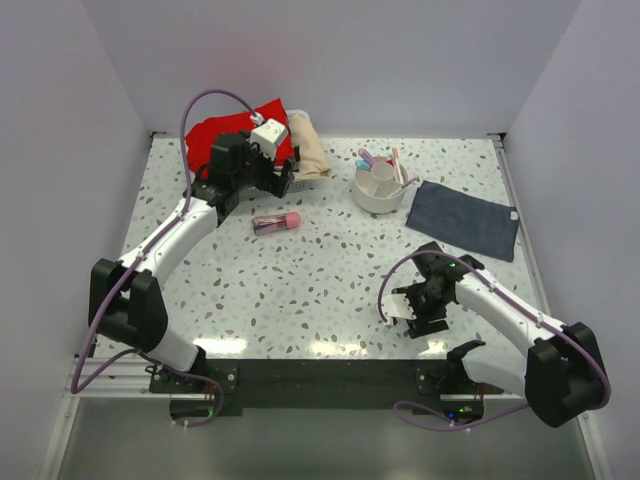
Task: Sort the stationery into containers
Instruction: Pick up the stationery from the corner of the board.
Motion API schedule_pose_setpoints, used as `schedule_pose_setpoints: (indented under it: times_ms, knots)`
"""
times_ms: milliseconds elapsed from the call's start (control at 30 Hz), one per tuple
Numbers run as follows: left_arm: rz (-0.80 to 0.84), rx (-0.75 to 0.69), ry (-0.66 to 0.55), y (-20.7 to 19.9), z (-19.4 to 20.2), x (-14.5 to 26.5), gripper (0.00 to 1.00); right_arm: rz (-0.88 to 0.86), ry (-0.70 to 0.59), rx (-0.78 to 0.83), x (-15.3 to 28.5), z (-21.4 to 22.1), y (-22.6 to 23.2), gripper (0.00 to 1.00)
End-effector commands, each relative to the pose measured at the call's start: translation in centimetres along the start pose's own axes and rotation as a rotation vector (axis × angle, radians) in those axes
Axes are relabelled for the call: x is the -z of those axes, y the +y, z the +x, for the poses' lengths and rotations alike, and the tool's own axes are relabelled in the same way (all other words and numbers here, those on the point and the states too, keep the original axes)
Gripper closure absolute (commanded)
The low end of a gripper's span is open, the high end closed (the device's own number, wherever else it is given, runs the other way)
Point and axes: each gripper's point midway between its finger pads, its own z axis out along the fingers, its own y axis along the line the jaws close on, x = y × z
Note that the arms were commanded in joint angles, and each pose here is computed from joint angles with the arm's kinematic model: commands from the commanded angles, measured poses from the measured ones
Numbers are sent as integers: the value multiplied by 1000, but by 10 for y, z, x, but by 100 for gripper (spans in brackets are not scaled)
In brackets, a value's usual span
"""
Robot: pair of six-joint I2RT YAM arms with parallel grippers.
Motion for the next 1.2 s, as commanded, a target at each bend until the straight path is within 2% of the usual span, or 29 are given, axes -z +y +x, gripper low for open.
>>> schedule_pose_setpoints:
  times_ms: [0, 700, 833, 867, 1000, 1033, 1100, 1167]
  knots:
    - [10, -2, -53, -3, -15, -1, 0, -14, 23, -2, -6, 3, 1, 30]
    - [11, 5, -44, -3, -11, -3, 0, -25, 45, -61, -19, -1, 10, 39]
    - [13, 7, -40, -4, -9, -4, 0, -67, 44, -86, -22, -2, 16, 55]
    - [14, 7, -38, -4, -8, -4, 0, -81, 48, -96, -22, -1, 18, 67]
    - [17, 13, -39, -5, -7, -3, 0, -113, 77, -136, -24, 1, 15, 96]
    - [18, 15, -39, -6, -7, -3, 0, -102, 78, -134, -21, 1, 12, 100]
    - [14, 9, -47, -4, -11, -2, 0, -58, 60, -142, -13, -5, 2, 100]
    - [10, 2, -48, -4, -11, -1, 0, 52, 10, -142, 12, -20, -30, 100]
